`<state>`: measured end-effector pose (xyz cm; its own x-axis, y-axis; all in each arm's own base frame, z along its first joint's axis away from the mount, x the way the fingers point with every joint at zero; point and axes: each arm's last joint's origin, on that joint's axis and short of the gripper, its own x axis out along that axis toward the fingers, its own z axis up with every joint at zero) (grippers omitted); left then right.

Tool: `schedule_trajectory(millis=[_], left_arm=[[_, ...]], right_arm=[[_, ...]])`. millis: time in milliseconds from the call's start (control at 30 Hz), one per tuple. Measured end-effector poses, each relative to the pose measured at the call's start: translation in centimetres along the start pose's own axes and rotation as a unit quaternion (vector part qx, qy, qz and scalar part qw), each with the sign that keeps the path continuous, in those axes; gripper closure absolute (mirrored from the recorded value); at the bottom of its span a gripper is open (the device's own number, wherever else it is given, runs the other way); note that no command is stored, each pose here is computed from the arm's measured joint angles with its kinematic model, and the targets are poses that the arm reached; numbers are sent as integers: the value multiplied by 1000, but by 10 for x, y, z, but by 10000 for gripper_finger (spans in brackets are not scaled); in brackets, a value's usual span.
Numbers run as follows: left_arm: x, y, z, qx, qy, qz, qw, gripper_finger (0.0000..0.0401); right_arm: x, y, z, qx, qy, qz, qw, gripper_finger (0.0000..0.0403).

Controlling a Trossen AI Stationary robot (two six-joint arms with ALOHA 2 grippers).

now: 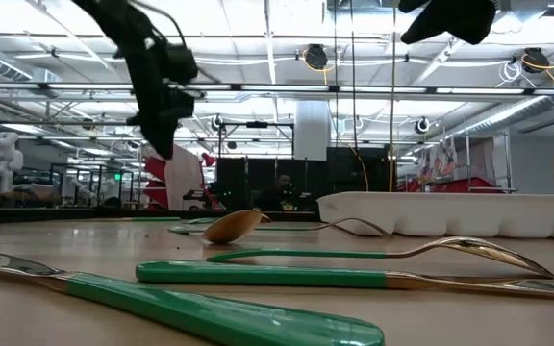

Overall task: Sort silverware
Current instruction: Put the top green fork into the white cutlery tray

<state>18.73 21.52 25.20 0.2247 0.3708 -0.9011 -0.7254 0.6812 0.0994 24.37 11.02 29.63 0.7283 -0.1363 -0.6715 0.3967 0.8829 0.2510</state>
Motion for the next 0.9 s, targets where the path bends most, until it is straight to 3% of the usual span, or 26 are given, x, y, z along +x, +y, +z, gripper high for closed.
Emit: schedule_trajectory(millis=[200,367,733,833,900], left_arm=[[50,7,-2,8,89,33,995,328],[70,3,-12,38,168,30,985,328],[72,-3,-10,-1,158,86,984,328],[71,-10,-10,-14,158,86,984,328],[72,-15,-9,-10,150,58,987,328]], right_arm=[[0,-1,-1,11,5,-6,1000,213],[0,-1,-2,9,7,-7,1000,213],[0,-2,-2,7,8,-10,1000,213],[0,-2,-2,7,8,-10,1000,213],[0,-2,-2,7,8,-10,1000,213]])
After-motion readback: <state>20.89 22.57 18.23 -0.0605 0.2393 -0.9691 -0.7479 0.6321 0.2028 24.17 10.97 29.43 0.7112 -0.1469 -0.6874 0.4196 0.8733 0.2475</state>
